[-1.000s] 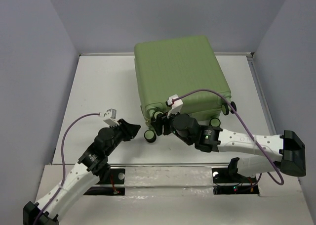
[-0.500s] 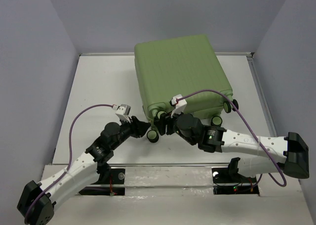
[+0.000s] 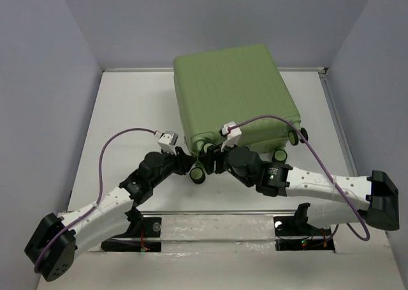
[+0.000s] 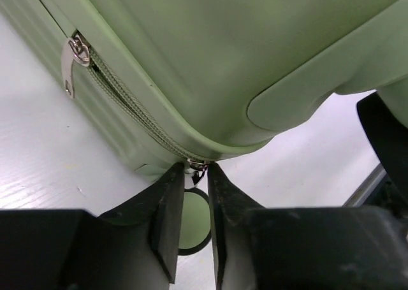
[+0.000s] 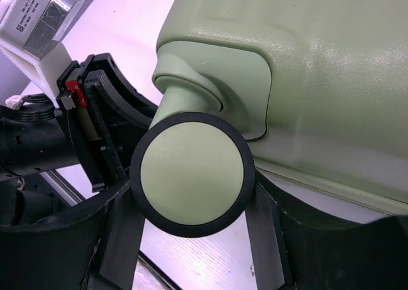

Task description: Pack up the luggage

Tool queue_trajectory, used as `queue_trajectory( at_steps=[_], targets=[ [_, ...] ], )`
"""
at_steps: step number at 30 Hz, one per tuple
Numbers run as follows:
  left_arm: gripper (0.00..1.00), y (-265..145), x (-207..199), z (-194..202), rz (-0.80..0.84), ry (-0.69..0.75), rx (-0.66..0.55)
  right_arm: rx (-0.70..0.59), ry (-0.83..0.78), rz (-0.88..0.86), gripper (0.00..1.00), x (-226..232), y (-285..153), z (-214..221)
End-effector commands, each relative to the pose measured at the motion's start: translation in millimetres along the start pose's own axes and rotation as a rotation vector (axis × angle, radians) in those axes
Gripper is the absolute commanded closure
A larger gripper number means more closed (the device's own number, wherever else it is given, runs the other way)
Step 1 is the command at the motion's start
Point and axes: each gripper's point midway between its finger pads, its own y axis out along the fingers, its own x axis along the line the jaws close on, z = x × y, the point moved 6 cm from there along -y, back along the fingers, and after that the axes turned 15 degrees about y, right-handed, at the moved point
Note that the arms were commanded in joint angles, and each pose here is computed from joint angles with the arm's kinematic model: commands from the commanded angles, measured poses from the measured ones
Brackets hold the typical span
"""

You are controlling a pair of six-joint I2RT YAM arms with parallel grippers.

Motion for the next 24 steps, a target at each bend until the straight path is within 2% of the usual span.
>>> queue_trajectory(
  at_steps=[1, 2, 3, 8, 13, 16, 24],
  targets=[
    [0.76, 8, -6, -35, 0.000, 0.047, -0.116, -0.146, 0.065, 0.039, 0.93, -5, 2, -32],
    [0.90, 9, -6, -36, 0.000, 0.052, -0.119, -0.147, 0.067, 0.038, 0.93, -5, 2, -32],
    [0.94, 9, 0, -38, -0.050, 0.051, -0.127, -0.146, 0.066, 0.039, 0.93, -6, 1, -31],
    [0.94, 3, 17, -32, -0.191, 0.047, -0.077, -0.153, 0.063, 0.036, 0.93, -10, -5, -33],
    [0.94, -10, 45, -13, -0.427, -0.007, -0.034, -0.131, 0.063, 0.023, 0.93, -14, -16, -32],
    [0.94, -11, 55, -7, -0.512, -0.017, -0.015, -0.112, 0.050, 0.040, 0.93, -19, -20, -29],
    [0.94, 12, 70, -38, -0.681, 0.003, -0.040, -0.084, 0.054, 0.011, 0.93, -19, -24, -25]
  ],
)
